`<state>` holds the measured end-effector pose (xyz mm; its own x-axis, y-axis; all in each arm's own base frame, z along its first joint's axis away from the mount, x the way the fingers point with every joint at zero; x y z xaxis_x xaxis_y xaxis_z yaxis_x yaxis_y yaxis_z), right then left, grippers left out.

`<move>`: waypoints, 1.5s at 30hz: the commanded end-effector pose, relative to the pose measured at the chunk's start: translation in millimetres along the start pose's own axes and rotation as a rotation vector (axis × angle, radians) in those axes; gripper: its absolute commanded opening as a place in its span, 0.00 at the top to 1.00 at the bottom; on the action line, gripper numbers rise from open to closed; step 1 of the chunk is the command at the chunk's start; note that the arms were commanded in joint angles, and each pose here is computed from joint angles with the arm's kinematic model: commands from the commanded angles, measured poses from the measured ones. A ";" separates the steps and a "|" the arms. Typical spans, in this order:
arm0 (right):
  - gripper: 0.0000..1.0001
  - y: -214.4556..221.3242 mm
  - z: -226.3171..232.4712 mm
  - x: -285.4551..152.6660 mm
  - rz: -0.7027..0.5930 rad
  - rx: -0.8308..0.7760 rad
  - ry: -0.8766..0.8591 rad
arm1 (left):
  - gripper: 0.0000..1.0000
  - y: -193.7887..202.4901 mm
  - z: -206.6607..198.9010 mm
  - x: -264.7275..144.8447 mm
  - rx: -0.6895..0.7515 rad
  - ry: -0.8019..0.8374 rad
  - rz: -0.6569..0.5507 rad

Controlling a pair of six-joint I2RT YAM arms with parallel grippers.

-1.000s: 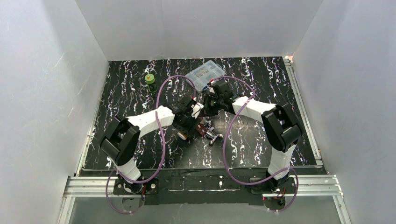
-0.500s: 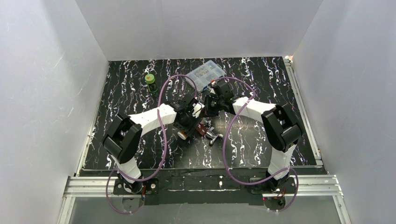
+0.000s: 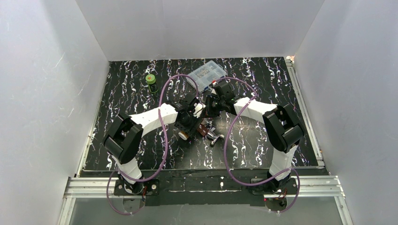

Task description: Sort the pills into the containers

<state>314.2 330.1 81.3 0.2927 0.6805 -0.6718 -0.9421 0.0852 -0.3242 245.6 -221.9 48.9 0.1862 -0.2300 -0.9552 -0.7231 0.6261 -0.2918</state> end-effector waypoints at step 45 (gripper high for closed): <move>0.96 -23.5 6.5 -37.3 -0.179 -0.018 -0.026 | 1.00 -14.9 -4.9 -24.6 -0.004 0.039 -0.064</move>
<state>315.7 308.7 94.9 0.3904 0.6562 -0.6458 -0.9066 0.1521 -0.3936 245.7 -226.7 54.6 0.1747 -0.2586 -0.9501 -0.7289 0.6148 -0.3013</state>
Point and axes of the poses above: each gripper's point midway between its finger pads, its own x axis out along the fingers, its own z axis along the line the jaws close on, y = z × x, the point moved 1 cm from there along -x, back along the fingers, and after that the axes turned 3 degrees about x, right-handed, at the moved point
